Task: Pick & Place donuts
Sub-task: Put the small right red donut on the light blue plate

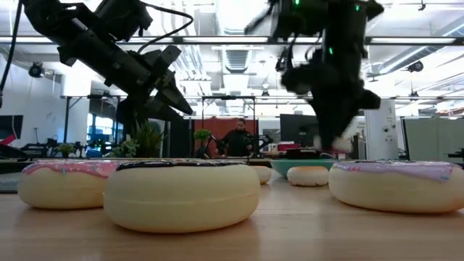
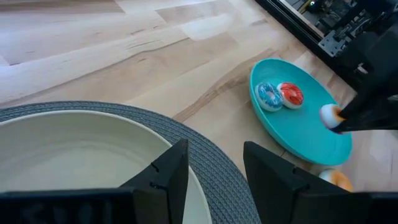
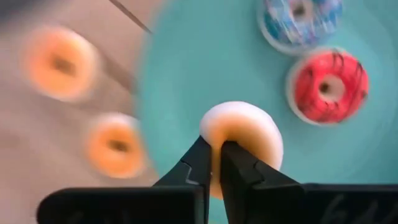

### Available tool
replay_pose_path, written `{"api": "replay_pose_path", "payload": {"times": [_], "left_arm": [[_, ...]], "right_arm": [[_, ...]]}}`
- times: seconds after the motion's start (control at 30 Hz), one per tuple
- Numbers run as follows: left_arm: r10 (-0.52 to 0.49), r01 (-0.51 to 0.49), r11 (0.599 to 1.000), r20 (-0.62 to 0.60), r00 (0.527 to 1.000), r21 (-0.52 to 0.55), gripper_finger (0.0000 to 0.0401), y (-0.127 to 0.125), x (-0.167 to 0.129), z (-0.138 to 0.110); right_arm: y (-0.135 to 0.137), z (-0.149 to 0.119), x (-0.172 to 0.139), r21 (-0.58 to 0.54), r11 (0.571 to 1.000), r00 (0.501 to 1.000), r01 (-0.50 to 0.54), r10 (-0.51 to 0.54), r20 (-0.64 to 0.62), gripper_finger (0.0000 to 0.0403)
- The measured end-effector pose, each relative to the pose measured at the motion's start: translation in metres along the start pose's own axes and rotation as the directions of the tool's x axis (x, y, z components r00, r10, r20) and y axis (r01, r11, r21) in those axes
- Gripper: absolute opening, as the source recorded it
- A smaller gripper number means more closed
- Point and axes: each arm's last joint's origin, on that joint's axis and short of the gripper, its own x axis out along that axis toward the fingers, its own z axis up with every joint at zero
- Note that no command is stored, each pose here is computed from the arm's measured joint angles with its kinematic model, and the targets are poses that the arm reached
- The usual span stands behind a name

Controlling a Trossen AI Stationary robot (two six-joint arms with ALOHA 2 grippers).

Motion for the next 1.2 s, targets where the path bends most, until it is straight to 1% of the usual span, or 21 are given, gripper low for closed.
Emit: {"api": "replay_pose_path", "payload": {"times": [0.07,0.1,0.13,0.17,0.2,0.23,0.27,0.33,0.4,0.43,0.47,0.5,0.57,0.63,0.7,0.73,0.83,0.87,0.93,1.1,1.2], "left_arm": [[-0.012,0.012,1.0,-0.003,1.0,-0.003,0.0128,-0.001,0.0,0.0],[-0.036,0.036,0.999,-0.01,0.999,-0.007,0.0128,-0.001,0.0,0.001],[-0.07,0.07,0.997,-0.016,0.997,-0.011,0.0128,-0.003,0.0,0.002],[-0.115,0.115,0.993,-0.02,0.993,-0.01,0.0128,-0.004,0.001,0.004],[-0.166,0.166,0.986,-0.022,0.986,-0.001,0.0128,-0.006,0.001,0.006],[-0.215,0.215,0.976,-0.013,0.976,0.012,0.0128,-0.009,0.001,0.009],[-0.257,0.257,0.966,0.004,0.966,0.026,0.0128,-0.011,0.001,0.012],[-0.307,0.304,0.951,0.056,0.95,0.059,0.0128,-0.015,0.0,0.018],[-0.316,0.304,0.946,0.113,0.942,0.114,0.0128,-0.019,-0.001,0.024],[-0.313,0.295,0.945,0.131,0.941,0.143,0.0128,-0.021,-0.001,0.027],[-0.309,0.286,0.944,0.145,0.94,0.164,0.0128,-0.022,-0.001,0.029],[-0.307,0.28,0.944,0.157,0.939,0.174,0.0128,-0.025,0.001,0.031],[-0.304,0.275,0.946,0.171,0.937,0.172,0.0128,-0.03,0.007,0.034],[-0.294,0.27,0.95,0.166,0.941,0.154,0.0128,-0.038,0.019,0.037],[-0.282,0.263,0.955,0.146,0.948,0.138,0.0129,-0.045,0.035,0.035],[-0.279,0.26,0.956,0.145,0.949,0.133,0.0129,-0.049,0.043,0.035],[-0.26,0.241,0.963,0.188,0.947,0.119,0.0137,-0.059,0.062,0.036],[-0.258,0.238,0.964,0.203,0.945,0.117,0.0141,-0.062,0.065,0.037],[-0.262,0.235,0.962,0.23,0.937,0.138,0.0151,-0.068,0.068,0.042],[-0.294,0.223,0.932,0.238,0.926,0.285,0.0185,-0.083,0.068,0.048],[-0.308,0.211,0.911,0.244,0.919,0.356,0.0196,-0.091,0.07,0.051]], "right_arm": [[-0.001,0.004,-0.016,0.062,0.992,0.992,-0.112,0.108,0.064,0.0012],[-0.003,0.006,-0.025,0.099,0.978,0.979,-0.185,0.175,0.108,0.0012],[-0.006,0.007,-0.034,0.135,0.953,0.955,-0.27,0.248,0.16,0.0012],[-0.01,0.008,-0.042,0.163,0.92,0.923,-0.357,0.32,0.214,0.0012],[-0.015,0.008,-0.047,0.196,0.875,0.882,-0.442,0.385,0.271,0.0012],[-0.022,0.006,-0.051,0.239,0.824,0.84,-0.514,0.427,0.334,0.0011],[-0.03,0.003,-0.053,0.288,0.77,0.802,-0.569,0.443,0.399,0.0011],[-0.045,-0.004,-0.057,0.369,0.642,0.72,-0.672,0.45,0.528,0.0011],[-0.058,-0.009,-0.058,0.408,0.525,0.648,-0.747,0.437,0.624,0.0011],[-0.062,-0.011,-0.056,0.419,0.477,0.619,-0.772,0.42,0.664,0.0011],[-0.066,-0.012,-0.055,0.424,0.441,0.595,-0.791,0.398,0.698,0.0011],[-0.068,-0.013,-0.053,0.42,0.415,0.572,-0.807,0.375,0.729,0.0012],[-0.07,-0.011,-0.052,0.394,0.376,0.52,-0.839,0.336,0.785,0.0012],[-0.067,-0.007,-0.054,0.355,0.33,0.456,-0.875,0.312,0.834,0.0012],[-0.064,-0.004,-0.05,0.335,0.31,0.425,-0.89,0.297,0.855,0.0012],[-0.061,-0.002,-0.05,0.325,0.291,0.407,-0.9,0.294,0.865,0.0012],[-0.056,0.002,-0.046,0.332,0.264,0.4,-0.906,0.27,0.876,0.0013],[-0.055,0.003,-0.046,0.337,0.25,0.399,-0.908,0.268,0.877,0.0013],[-0.054,0.003,-0.044,0.348,0.236,0.405,-0.907,0.267,0.875,0.0013],[-0.055,0.002,-0.047,0.343,0.22,0.395,-0.913,0.268,0.879,0.0013],[-0.056,0.003,-0.047,0.343,0.219,0.394,-0.914,0.264,0.88,0.0013]]}}
